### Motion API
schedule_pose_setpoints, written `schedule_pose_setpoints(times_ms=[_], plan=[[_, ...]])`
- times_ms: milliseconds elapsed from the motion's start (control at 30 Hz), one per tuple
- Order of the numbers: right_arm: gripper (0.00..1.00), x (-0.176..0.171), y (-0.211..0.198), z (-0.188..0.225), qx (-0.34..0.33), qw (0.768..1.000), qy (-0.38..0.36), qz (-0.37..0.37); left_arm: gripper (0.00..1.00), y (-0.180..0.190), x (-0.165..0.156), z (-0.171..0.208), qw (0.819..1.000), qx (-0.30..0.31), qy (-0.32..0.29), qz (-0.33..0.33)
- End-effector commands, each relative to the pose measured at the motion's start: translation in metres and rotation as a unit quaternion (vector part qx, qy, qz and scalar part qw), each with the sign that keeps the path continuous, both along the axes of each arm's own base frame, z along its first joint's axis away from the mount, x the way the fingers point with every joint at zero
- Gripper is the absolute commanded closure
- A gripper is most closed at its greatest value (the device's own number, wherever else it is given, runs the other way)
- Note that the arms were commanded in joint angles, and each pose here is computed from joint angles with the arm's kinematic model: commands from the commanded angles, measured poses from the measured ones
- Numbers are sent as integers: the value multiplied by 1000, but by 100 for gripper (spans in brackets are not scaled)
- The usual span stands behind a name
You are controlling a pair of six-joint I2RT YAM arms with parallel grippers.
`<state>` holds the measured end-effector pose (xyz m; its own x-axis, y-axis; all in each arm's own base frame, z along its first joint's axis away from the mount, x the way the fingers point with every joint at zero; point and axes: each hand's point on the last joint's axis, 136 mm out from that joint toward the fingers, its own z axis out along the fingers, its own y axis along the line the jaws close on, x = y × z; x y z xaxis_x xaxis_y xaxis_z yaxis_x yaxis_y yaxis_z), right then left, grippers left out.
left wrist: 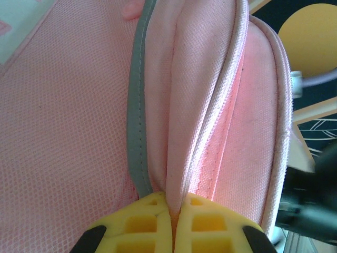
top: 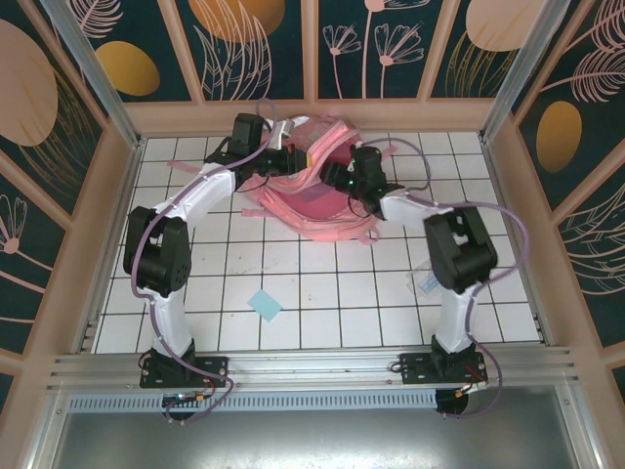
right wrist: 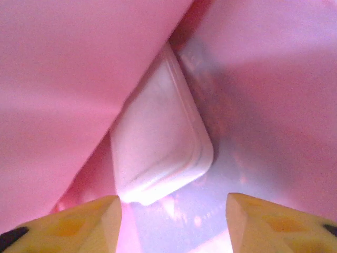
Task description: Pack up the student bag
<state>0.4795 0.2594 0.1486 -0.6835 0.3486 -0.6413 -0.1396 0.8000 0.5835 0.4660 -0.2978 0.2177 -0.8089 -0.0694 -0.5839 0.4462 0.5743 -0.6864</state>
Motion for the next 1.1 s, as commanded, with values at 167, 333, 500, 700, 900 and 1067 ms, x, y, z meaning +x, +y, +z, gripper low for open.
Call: schedule_pose_setpoints(times_ms=[167, 333, 500, 700, 900, 1067], plan=[[7, -89, -141, -7, -210, 956, 129, -162, 100, -12, 0, 60, 995, -55, -78, -15], [1, -153, -224, -41, -218, 912, 219, -269, 100, -12, -2, 61, 995, -53, -81, -18], [1, -208, -280, -75, -159, 880, 289, -342, 100, -11, -4, 62, 995, -50, -84, -18], [1, -229, -301, -95, -121, 865, 300, -384, 100, -10, -5, 67, 995, -53, -88, -18], [1, -220, -297, -118, -122, 863, 320, -371, 100, -8, -6, 64, 995, -50, -84, -12], [1, -209, -287, -126, -137, 869, 305, -365, 100, -8, -6, 61, 996, -52, -78, -10]])
